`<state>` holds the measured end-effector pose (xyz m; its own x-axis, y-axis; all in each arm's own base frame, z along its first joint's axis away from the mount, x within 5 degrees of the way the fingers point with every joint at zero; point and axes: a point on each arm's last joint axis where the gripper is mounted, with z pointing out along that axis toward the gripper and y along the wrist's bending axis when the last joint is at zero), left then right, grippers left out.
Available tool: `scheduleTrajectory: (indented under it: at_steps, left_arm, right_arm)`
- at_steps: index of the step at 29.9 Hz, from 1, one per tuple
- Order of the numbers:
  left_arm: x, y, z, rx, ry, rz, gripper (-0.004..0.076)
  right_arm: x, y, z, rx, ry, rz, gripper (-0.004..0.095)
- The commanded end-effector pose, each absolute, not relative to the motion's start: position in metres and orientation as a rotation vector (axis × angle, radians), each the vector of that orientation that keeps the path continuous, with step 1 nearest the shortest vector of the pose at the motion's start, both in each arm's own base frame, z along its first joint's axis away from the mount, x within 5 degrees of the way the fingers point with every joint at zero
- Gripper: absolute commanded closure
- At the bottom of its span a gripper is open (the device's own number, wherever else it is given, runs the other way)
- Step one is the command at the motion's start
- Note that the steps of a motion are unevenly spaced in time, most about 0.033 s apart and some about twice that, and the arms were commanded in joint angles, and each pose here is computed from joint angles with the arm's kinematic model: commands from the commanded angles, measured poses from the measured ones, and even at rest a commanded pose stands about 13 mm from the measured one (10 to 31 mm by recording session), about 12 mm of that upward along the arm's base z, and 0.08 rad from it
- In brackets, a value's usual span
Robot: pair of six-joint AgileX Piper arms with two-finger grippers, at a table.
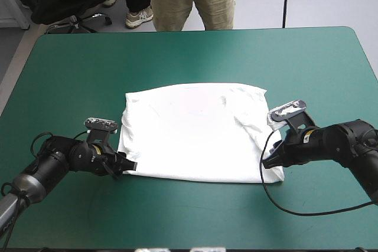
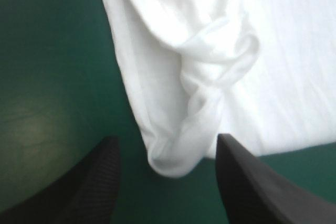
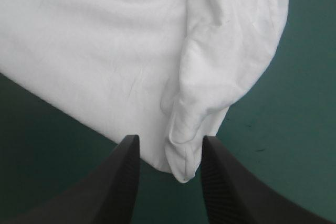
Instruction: Fold the cloth
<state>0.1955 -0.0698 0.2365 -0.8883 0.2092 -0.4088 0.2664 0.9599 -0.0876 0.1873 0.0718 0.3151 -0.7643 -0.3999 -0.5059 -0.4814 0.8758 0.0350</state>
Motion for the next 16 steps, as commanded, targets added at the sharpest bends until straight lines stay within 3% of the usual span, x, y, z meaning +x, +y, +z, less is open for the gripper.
scheduleTrajectory:
  at_steps: [1,6,10,14,16]
  left_arm:
    - [0.205,-0.075,0.24,0.32,2.66,-0.23,0.0323]
    - [0.211,-0.077,0.217,0.344,2.789,-0.203,0.0323]
    - [0.212,-0.078,0.208,0.366,2.839,-0.19,0.0363]
    - [0.211,-0.077,0.208,0.382,2.858,-0.192,0.0532]
    - [0.21,-0.077,0.208,0.404,2.862,-0.189,0.0667]
  right_arm:
    - [0.188,0.072,0.329,-0.607,2.464,0.236,0.0534]
    - [0.19,0.07,0.323,-0.577,2.463,0.211,0.0535]
    - [0.192,0.061,0.306,-0.497,2.491,0.091,0.0536]
    - [0.187,0.059,0.29,-0.469,2.556,0.088,0.0536]
    - [0.185,0.061,0.284,-0.468,2.577,0.13,0.0536]
